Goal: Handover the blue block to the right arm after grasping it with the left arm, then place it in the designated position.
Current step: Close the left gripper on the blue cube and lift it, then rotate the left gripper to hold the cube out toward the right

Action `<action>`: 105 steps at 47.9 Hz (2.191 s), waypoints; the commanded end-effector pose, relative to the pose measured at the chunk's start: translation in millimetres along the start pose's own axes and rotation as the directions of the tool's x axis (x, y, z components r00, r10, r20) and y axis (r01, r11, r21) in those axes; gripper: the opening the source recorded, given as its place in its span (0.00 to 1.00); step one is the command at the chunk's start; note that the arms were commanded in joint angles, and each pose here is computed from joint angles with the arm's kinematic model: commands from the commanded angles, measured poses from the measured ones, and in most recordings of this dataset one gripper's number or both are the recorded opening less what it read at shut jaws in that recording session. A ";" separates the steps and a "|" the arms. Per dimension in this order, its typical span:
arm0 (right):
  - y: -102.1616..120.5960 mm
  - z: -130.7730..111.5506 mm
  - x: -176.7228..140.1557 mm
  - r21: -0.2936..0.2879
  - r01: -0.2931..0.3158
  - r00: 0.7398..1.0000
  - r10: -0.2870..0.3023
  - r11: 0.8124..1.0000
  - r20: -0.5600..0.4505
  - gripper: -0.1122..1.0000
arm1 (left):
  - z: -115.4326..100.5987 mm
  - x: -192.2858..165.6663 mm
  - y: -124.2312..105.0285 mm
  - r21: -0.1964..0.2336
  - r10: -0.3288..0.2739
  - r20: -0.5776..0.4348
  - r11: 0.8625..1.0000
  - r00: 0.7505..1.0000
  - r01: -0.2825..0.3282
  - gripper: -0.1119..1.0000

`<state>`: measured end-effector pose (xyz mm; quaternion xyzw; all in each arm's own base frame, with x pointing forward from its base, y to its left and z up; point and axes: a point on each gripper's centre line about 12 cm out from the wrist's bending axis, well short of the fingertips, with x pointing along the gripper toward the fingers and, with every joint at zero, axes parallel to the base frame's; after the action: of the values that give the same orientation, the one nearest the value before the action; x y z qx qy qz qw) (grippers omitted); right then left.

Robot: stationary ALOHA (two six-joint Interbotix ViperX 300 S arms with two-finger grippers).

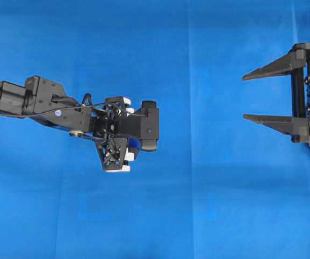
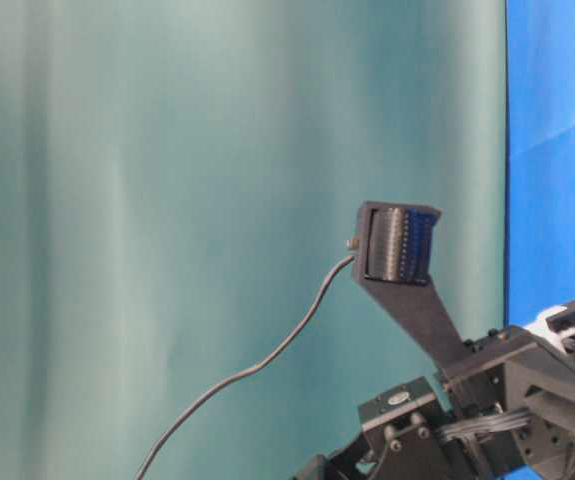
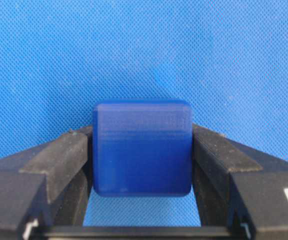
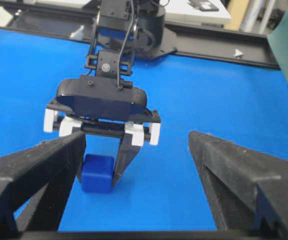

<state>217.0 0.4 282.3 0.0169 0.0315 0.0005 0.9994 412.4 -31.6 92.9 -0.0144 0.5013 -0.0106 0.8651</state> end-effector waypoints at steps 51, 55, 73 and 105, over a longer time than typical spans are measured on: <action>0.1 12.3 2.7 -0.001 0.000 0.999 0.000 1.000 0.032 0.98 | 59.6 -119.1 -2.7 -0.016 0.001 0.080 1.000 0.997 0.000 0.54; 0.4 12.3 2.7 -0.002 -0.001 0.999 0.001 1.000 0.032 0.98 | 62.6 -129.5 -2.2 -0.018 0.004 0.068 1.000 0.998 -0.003 0.54; 0.1 12.1 2.7 -0.001 0.001 1.000 0.000 1.000 0.031 0.98 | 81.8 -184.1 -3.5 -0.007 0.005 0.105 1.000 0.994 -0.004 0.54; 0.1 13.4 2.8 0.000 0.000 0.999 0.000 1.000 0.034 0.98 | 81.5 -191.1 -2.7 -0.012 0.006 0.117 1.000 0.993 -0.005 0.54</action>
<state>217.9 0.4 283.5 0.0169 0.0307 0.0005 0.9994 389.1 -27.8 280.3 -0.0175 0.4728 -0.0046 0.8810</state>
